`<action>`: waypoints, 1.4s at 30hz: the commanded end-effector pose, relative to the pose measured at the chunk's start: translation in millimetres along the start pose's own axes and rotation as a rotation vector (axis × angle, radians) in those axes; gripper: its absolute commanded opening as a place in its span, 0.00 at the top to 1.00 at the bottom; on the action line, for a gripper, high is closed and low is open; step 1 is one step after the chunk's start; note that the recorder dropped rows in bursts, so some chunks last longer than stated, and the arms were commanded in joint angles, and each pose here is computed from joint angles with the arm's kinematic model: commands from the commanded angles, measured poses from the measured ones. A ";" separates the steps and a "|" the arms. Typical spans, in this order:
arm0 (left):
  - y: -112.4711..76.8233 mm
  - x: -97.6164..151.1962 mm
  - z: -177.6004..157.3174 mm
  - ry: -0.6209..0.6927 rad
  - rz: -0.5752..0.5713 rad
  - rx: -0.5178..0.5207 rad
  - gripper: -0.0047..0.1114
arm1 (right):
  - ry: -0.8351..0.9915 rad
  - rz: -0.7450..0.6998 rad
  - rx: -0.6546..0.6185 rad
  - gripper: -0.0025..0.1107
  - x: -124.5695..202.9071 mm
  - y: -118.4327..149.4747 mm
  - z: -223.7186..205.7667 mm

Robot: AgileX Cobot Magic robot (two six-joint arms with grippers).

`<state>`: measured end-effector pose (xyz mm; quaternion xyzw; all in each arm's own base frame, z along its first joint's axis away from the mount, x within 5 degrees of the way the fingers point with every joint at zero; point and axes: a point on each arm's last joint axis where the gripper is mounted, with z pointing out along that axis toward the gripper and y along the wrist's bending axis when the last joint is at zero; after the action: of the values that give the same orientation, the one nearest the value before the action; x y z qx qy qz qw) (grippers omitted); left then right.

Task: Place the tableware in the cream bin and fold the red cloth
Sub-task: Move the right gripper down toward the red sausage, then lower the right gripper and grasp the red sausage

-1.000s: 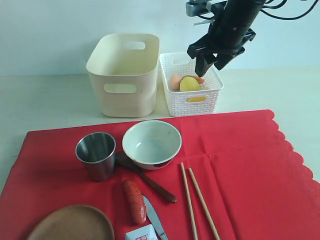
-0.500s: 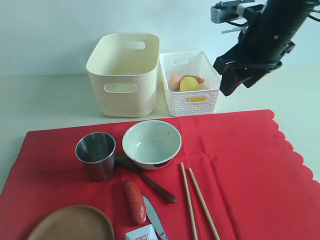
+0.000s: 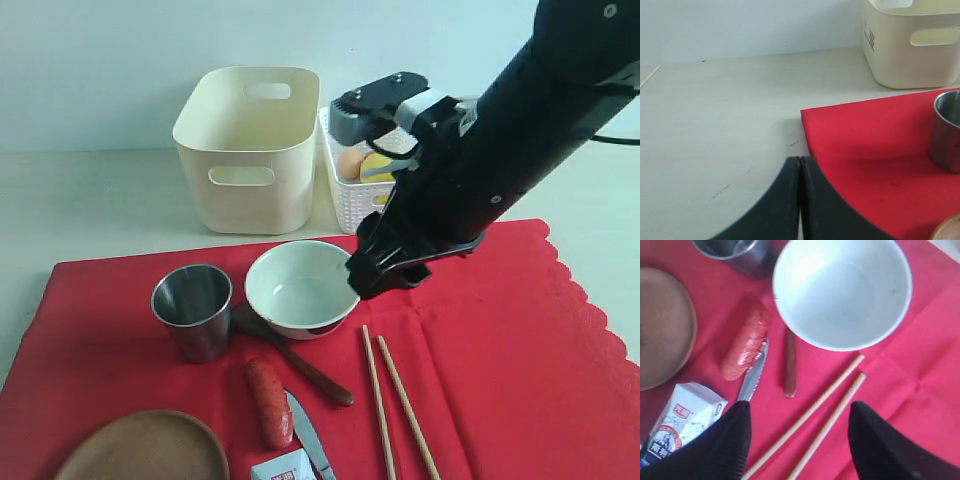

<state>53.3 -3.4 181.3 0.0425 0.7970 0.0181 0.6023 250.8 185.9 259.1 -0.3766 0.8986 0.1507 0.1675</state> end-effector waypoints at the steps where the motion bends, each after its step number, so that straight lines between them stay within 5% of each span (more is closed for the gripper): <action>1: 0.4 0.1 -0.1 -0.010 0.003 -0.006 0.96 | -0.006 -0.071 -0.033 0.49 -0.5 33.3 17.0; 13: 0.4 0.1 -0.1 -0.010 0.003 -0.006 0.96 | 0.113 -0.201 -0.072 0.51 3.0 91.0 86.3; 24: 0.4 0.1 -0.1 -0.010 0.003 -0.006 0.96 | 0.177 -0.014 0.024 0.54 -18.0 84.0 117.8; 42: 0.4 0.1 -0.1 -0.010 0.003 -0.006 0.96 | 0.221 0.022 0.048 0.54 -10.0 77.6 157.3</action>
<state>53.3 -3.4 181.3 0.0425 0.7970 0.0181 0.6023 228.6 304.7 134.7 -0.3742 0.9205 0.0891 0.0678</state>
